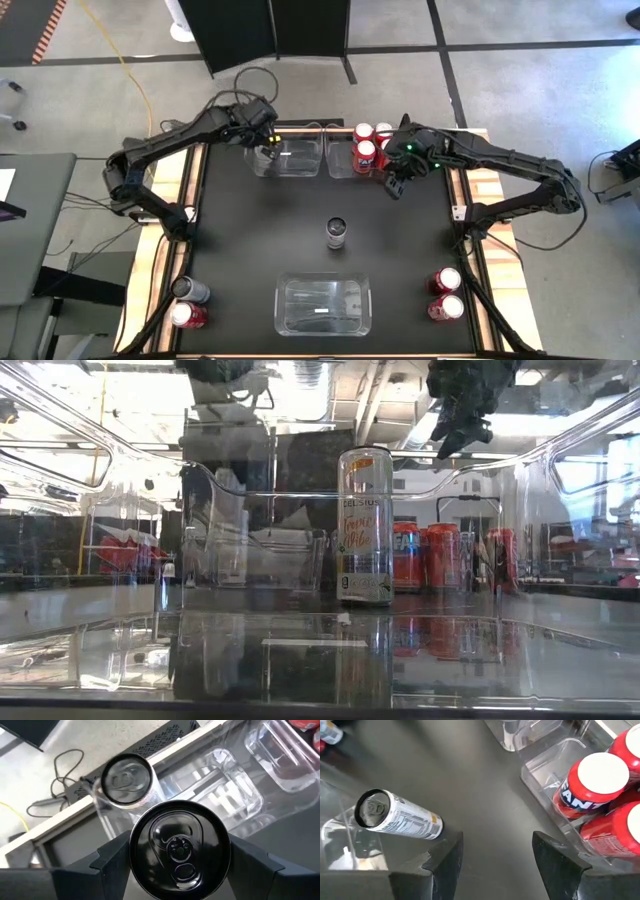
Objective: Sort soda cans
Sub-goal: Put the top right white soda can into the top left transparent bin, then put the top white soda can into the top left transparent bin
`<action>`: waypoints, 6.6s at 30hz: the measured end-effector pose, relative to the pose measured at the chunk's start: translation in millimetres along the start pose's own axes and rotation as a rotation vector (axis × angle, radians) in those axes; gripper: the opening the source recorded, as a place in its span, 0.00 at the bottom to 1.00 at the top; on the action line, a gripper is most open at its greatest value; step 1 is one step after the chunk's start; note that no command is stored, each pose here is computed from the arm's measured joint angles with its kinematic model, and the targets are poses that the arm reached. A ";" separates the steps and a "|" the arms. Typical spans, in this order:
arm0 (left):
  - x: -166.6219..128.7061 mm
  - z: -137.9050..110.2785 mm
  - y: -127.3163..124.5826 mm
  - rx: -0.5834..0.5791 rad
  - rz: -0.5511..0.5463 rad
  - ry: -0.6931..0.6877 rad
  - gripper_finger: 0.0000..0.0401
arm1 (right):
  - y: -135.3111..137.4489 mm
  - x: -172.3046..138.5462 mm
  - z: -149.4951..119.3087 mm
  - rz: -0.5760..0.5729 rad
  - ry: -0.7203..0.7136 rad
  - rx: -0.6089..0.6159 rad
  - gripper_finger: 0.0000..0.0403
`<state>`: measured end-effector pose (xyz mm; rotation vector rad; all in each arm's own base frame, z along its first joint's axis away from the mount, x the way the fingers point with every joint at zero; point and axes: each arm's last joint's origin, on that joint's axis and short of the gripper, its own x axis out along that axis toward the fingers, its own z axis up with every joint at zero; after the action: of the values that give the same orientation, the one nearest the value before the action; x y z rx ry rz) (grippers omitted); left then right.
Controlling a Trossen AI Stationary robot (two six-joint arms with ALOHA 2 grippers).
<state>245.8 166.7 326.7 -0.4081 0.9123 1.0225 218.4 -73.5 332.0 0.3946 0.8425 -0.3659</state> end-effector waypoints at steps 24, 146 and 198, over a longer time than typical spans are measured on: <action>48.0 -31.4 -5.8 -0.185 0.036 -0.020 0.73 | 6.8 0.4 -2.1 -0.034 -0.006 0.052 0.63; -105.0 43.6 26.4 0.340 -0.257 -0.215 0.87 | 109.0 110.2 -3.9 0.358 -0.029 -0.620 0.99; -146.1 17.9 53.5 0.073 -0.205 -0.184 0.87 | 77.3 94.0 70.3 0.314 -0.161 -0.724 0.65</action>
<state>177.0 124.5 460.8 -0.3331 0.7241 0.8217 356.8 -54.4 316.2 -0.1786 0.6874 0.2051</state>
